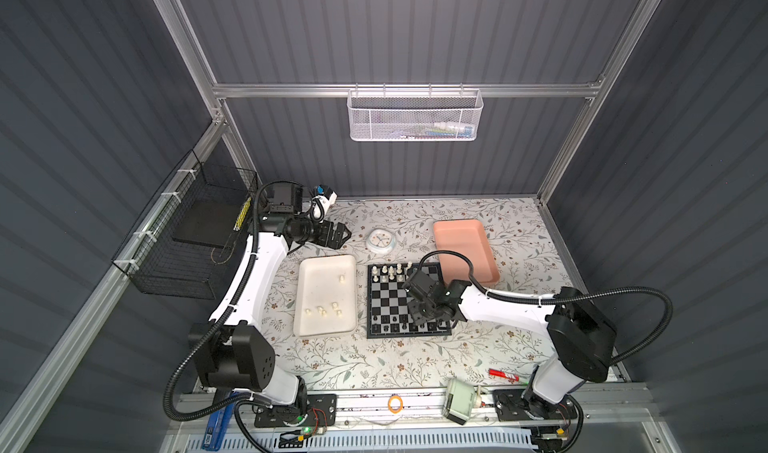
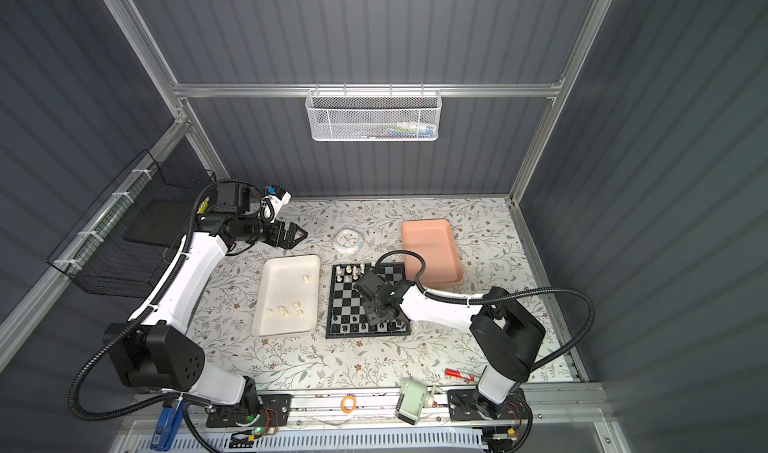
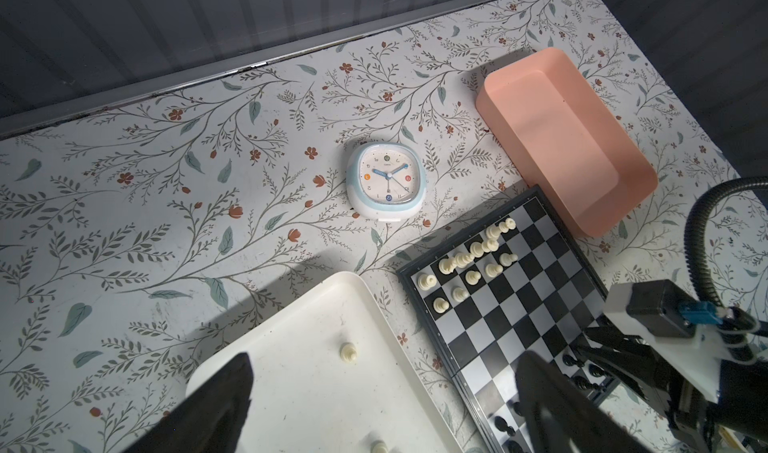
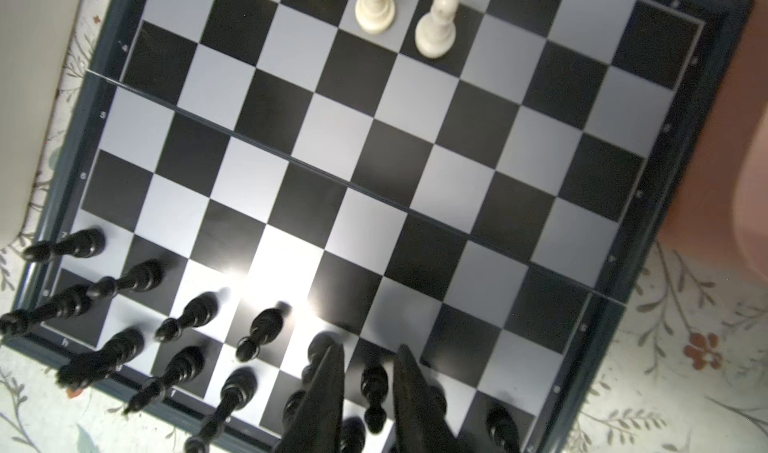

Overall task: Set up the chess pieces on the board
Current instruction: 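Lower the black pawn onto the last empty square of the black row, then open and raise the right gripper while the left gripper moves over the white tray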

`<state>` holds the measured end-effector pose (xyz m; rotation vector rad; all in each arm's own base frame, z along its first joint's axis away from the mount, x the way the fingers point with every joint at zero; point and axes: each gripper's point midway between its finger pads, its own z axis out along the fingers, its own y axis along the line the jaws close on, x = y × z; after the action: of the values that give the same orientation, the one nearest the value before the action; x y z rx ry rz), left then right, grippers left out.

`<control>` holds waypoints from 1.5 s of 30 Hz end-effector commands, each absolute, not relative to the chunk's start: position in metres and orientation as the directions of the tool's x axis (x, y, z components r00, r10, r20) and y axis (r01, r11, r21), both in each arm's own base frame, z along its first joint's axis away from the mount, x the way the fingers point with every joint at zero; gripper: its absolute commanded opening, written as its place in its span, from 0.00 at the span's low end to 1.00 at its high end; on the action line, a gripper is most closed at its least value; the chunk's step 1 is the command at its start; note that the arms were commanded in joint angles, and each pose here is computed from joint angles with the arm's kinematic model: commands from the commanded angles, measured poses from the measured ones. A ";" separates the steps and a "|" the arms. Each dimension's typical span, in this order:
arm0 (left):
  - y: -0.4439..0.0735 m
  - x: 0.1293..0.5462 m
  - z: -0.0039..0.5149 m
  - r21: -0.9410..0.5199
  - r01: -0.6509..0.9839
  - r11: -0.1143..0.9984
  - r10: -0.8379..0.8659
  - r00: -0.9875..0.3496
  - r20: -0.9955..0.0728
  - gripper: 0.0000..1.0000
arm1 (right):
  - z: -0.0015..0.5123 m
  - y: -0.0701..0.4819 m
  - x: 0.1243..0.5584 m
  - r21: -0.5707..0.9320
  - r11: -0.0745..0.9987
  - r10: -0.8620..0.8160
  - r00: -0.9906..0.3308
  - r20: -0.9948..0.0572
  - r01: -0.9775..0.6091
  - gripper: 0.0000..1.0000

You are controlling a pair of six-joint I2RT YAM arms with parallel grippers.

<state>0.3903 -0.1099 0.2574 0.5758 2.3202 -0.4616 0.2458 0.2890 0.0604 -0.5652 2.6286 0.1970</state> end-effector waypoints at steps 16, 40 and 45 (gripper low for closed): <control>-0.099 0.386 0.265 -0.105 0.509 0.854 0.297 -0.643 -0.706 1.00 | 0.190 0.253 0.309 0.101 0.922 -0.223 -0.729 -0.648 -0.373 0.26; -0.084 0.371 0.208 -0.052 0.536 0.842 0.427 -0.724 -0.542 0.99 | 0.209 0.213 0.363 0.332 0.881 -0.029 -0.739 -0.673 -0.337 0.26; -0.086 0.378 0.197 -0.053 0.544 0.837 0.429 -0.714 -0.554 0.99 | 0.204 0.209 0.371 0.355 0.879 0.003 -0.743 -0.669 -0.317 0.26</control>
<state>0.3760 -0.0881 0.2059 0.6888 2.4721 -0.2974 0.3681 0.2085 0.2123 -0.2262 2.3397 0.5687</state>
